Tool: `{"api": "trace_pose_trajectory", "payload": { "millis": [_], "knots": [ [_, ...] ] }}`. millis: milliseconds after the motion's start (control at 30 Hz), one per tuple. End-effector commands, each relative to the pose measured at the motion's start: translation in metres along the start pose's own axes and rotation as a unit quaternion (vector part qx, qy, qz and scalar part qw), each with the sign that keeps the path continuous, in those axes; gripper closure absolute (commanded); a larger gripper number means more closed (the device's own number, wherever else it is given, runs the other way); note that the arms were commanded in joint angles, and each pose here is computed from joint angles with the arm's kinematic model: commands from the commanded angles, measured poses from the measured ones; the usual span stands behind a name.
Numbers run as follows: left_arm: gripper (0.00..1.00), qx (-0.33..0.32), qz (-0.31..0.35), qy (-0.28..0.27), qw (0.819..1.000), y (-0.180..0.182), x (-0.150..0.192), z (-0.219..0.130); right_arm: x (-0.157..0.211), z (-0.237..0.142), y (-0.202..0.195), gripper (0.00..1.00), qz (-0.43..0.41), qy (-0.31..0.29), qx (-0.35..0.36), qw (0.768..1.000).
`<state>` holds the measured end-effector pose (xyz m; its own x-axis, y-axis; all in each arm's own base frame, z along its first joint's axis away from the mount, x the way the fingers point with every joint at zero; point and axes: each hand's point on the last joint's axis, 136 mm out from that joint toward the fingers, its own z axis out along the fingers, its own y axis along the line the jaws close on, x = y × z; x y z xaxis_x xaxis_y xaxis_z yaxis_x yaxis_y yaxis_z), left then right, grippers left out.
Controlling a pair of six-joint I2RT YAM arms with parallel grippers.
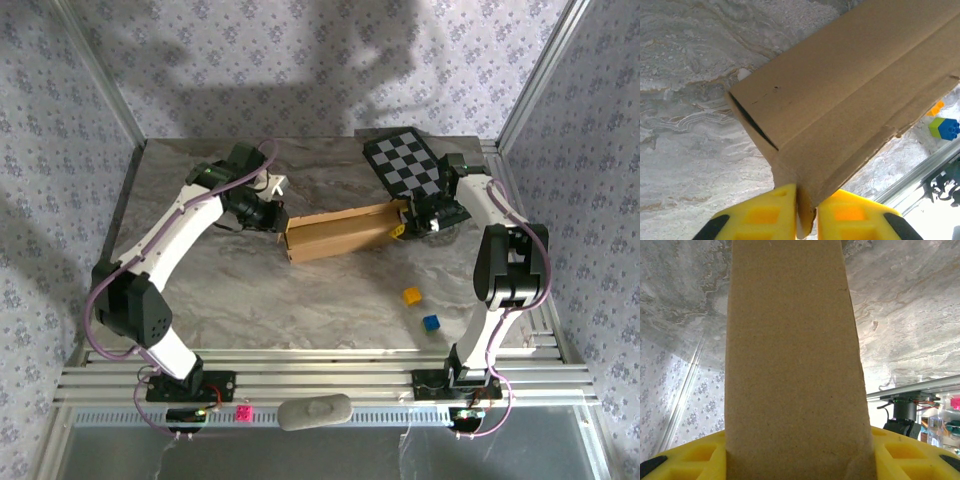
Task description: Fold the paper box
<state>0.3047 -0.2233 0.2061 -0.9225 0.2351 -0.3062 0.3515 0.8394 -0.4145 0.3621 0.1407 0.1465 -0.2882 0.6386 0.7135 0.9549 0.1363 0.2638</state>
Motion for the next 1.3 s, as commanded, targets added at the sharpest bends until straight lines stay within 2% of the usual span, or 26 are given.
{"api": "trace_pose_trajectory", "payload": {
  "millis": [0, 333, 500, 767, 933, 1267],
  "knots": [
    [0.81, 0.027, -0.013, 0.008, 1.000, -0.013, 0.005, -0.006, -0.001, 0.004, 0.005, 0.57, 0.009, -0.011, -0.004, 1.000],
    [0.82, -0.009, 0.013, 0.012, 1.000, -0.005, 0.007, -0.011, -0.002, 0.005, 0.007, 0.58, 0.010, -0.012, -0.005, 1.000],
    [0.78, -0.034, 0.035, 0.013, 0.999, 0.002, 0.013, -0.014, -0.002, 0.005, 0.007, 0.59, 0.010, -0.013, -0.005, 1.000],
    [0.73, -0.045, 0.058, 0.005, 0.997, 0.005, 0.015, -0.018, -0.002, 0.007, 0.006, 0.59, 0.011, -0.013, -0.003, 1.000],
    [0.67, -0.039, 0.080, -0.010, 0.996, 0.005, 0.018, -0.022, -0.002, 0.006, 0.006, 0.59, 0.012, -0.013, -0.003, 1.000],
    [0.77, -0.030, 0.083, -0.012, 0.996, 0.005, 0.003, -0.013, -0.001, 0.006, 0.008, 0.60, 0.010, -0.012, -0.004, 1.000]
  ]
}}
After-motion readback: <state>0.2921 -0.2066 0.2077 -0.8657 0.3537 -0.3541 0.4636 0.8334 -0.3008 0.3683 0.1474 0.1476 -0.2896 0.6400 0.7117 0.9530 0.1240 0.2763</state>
